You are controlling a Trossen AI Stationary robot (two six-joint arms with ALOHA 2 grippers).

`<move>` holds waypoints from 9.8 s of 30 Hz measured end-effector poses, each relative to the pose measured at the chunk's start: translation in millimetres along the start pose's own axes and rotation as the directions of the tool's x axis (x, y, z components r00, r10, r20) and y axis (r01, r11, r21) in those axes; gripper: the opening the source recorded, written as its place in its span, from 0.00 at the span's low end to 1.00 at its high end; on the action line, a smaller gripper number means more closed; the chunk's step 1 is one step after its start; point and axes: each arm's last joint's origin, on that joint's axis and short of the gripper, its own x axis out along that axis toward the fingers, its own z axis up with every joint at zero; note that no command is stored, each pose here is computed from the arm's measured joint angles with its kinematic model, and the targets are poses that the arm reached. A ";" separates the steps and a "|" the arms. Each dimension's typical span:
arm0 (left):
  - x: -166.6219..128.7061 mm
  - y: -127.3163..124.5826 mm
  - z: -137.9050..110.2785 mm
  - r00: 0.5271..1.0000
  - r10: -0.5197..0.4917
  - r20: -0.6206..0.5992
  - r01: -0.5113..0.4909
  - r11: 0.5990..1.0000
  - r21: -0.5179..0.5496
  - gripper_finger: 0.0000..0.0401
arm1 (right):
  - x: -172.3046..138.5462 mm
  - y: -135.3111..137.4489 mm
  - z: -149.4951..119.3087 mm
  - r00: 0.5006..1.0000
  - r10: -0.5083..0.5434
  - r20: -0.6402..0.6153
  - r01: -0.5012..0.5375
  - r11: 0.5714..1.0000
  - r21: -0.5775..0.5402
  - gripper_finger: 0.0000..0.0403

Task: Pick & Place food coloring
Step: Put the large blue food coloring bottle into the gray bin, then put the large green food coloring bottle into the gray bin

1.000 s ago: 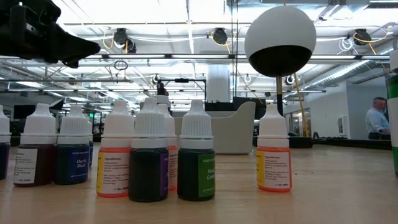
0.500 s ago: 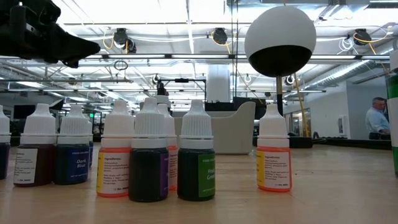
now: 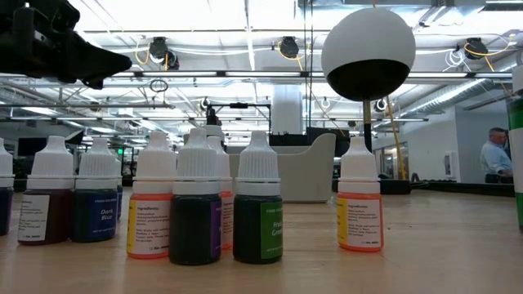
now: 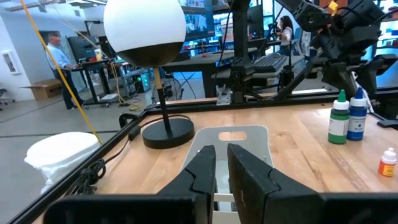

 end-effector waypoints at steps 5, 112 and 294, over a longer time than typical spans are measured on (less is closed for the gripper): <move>0.0 0.0 0.0 1.000 0.000 0.000 0.000 1.000 -0.002 0.13 | 1.5 -2.4 -1.0 1.000 0.002 -0.027 -0.002 1.000 0.021 0.46; 0.0 1.8 -0.2 0.998 0.060 -0.007 -0.060 0.998 0.003 0.13 | -71.7 -138.6 120.0 0.987 0.071 0.144 -0.086 0.992 0.095 0.29; -0.2 2.5 -2.5 0.995 0.094 -0.033 -0.092 0.994 0.054 0.13 | -35.8 -150.4 -52.9 0.829 -0.150 0.539 0.220 0.973 -0.066 0.02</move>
